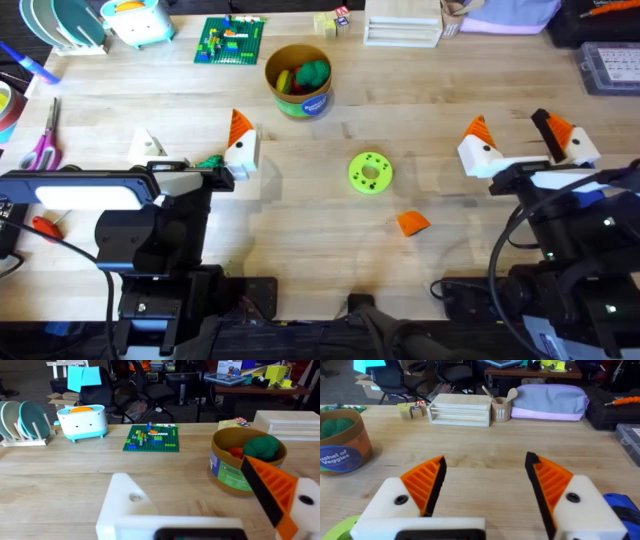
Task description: Pick up the gripper from the table and insert it into the empty holder that is missing its gripper. Then pick up a screw, insert it into the mounting hole, and use the screwdriver to tighten it. Finally, clean up the table by picking up the vegetable and placing it into the bucket.
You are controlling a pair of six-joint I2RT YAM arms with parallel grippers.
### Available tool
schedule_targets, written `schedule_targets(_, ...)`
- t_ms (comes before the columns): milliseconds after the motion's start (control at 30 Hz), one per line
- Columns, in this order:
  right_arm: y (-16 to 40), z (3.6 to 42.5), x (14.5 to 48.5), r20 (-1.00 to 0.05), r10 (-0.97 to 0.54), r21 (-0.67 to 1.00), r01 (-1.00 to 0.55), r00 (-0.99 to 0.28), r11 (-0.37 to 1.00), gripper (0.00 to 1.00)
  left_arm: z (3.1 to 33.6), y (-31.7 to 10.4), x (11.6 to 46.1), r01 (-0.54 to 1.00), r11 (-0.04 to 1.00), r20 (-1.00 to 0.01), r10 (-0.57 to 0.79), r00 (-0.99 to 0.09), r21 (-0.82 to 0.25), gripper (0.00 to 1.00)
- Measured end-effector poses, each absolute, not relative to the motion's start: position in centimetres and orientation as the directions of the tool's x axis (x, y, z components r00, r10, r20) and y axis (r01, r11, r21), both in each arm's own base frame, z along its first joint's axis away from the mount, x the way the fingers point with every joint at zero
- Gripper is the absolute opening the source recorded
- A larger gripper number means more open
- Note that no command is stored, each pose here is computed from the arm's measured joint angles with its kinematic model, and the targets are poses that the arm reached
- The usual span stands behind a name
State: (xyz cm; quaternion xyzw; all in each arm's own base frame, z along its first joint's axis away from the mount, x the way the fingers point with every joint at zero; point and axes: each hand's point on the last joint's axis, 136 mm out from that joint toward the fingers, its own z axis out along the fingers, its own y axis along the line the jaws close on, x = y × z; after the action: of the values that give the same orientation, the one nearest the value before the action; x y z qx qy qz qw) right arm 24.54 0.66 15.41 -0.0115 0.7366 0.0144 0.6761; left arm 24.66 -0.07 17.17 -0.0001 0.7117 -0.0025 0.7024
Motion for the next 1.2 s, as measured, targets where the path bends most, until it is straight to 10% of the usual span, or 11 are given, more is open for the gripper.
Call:
schedule_targets(533,0.4,16.6,24.4,-0.998,0.004,0.005,-0.022,-0.069,1.000,0.991,17.4,-0.9,24.3,0.050,0.999,-0.999,-0.012,-0.052,-0.014,0.991)
schedule_targets(1200,0.9,28.4,23.8,-0.922,0.005,0.025,-0.046,-0.387,0.999,0.991,32.6,-2.0,24.4,0.086,0.993,-0.893,-0.034,-0.449,-0.081,0.993)
